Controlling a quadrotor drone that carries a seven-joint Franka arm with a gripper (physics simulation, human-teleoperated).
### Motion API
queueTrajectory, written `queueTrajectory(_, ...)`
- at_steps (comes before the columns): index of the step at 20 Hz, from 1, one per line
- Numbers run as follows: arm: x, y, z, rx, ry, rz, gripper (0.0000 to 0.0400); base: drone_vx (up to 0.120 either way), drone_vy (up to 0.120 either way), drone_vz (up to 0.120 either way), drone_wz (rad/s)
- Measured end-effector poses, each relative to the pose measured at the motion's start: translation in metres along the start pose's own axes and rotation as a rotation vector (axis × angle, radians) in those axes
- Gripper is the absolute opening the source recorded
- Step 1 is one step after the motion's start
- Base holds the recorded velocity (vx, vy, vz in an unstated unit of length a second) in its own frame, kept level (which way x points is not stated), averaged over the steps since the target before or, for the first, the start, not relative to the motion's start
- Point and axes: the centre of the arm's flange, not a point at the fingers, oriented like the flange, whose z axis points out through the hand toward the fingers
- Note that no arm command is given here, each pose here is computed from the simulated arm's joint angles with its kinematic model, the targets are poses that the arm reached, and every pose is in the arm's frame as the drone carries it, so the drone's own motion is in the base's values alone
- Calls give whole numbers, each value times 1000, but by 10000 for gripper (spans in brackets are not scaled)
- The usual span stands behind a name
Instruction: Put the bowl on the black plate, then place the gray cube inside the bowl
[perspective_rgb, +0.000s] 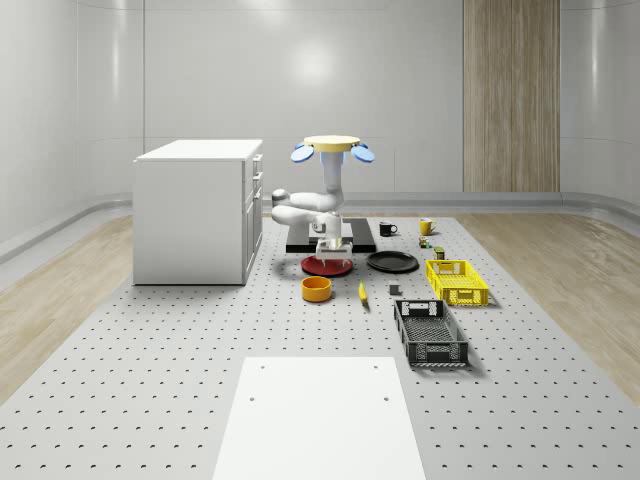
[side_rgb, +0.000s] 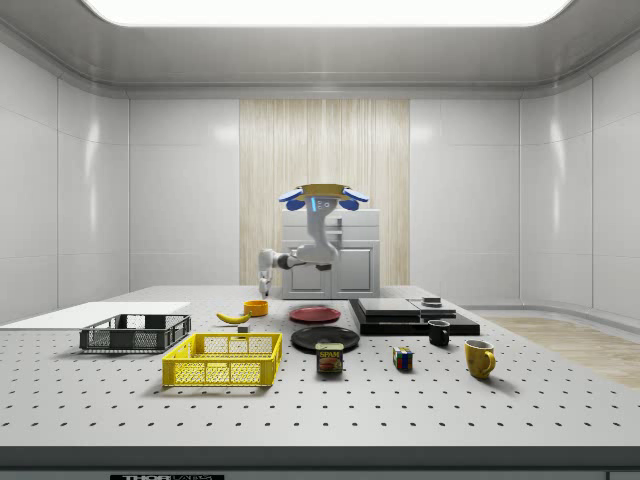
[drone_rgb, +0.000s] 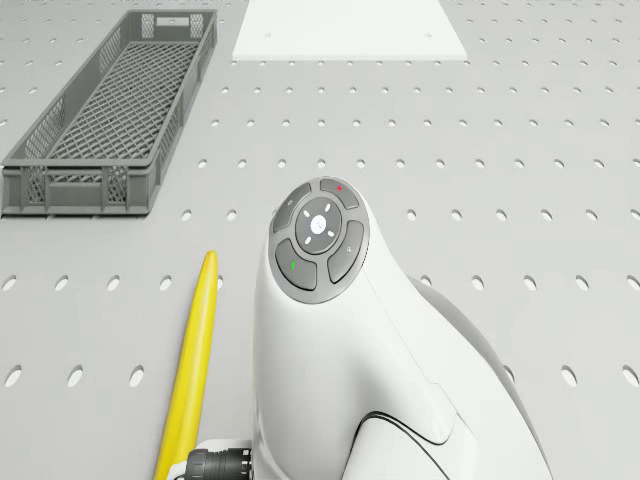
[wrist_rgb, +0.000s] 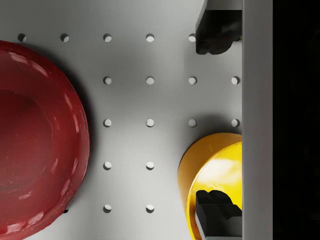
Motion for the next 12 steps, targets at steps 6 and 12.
queueTrajectory(6,0,0,0,0,0,0,400,120,0,0,0)
queueTrajectory(12,0,0,0,0,0,0,400,73,0,0,0)
